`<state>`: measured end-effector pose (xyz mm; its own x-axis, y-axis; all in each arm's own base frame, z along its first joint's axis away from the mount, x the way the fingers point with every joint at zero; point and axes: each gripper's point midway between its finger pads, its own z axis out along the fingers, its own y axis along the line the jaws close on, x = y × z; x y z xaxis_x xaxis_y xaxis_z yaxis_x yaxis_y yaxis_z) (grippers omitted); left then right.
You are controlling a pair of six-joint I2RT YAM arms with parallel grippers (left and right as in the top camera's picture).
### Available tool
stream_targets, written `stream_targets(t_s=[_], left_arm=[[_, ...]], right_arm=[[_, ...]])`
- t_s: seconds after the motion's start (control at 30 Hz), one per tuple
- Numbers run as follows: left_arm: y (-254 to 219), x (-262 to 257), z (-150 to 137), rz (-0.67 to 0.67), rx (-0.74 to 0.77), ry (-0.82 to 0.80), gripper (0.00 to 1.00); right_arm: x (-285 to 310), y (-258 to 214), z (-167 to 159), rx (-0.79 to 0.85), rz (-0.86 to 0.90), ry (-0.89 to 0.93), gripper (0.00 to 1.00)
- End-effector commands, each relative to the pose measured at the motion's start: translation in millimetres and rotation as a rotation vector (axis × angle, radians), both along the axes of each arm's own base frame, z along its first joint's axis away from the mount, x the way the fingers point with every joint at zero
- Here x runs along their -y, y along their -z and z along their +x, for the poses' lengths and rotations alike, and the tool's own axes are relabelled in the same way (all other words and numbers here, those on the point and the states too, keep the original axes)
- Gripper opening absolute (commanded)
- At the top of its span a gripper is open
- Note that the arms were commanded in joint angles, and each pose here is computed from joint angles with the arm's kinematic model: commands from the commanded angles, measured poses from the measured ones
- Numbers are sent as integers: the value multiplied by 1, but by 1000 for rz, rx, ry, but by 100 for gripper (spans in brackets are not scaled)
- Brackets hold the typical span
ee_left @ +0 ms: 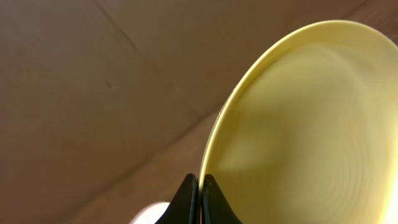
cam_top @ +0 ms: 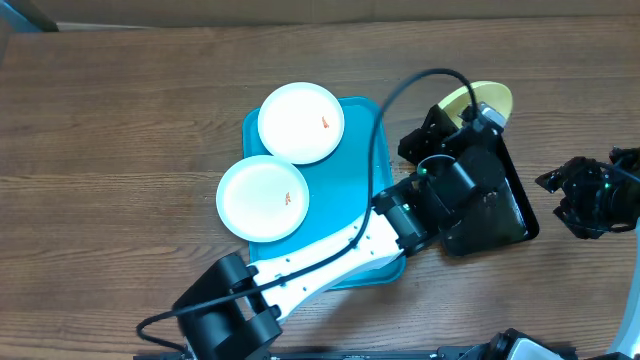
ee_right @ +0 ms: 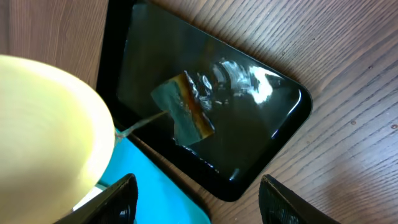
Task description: Clean dirty plates on tray and stack at the side
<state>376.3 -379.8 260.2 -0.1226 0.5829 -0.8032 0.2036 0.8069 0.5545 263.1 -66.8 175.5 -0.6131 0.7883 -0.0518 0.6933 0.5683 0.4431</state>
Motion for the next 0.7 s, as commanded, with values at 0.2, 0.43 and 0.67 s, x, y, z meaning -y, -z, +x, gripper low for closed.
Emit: stream_targets(t_s=[0.2,0.43,0.67], left_arm=[[-14,1,-3,145,77,-42,4],[-14,3,-5,144,78,-36,4],[-15,3,-5,136,78,-39,4]], right_arm=[[2,-9,5,35,-13,-9,64],[2,-9,5,35,-13,-9,64],[2,-9,5,35,-13,-9,64]])
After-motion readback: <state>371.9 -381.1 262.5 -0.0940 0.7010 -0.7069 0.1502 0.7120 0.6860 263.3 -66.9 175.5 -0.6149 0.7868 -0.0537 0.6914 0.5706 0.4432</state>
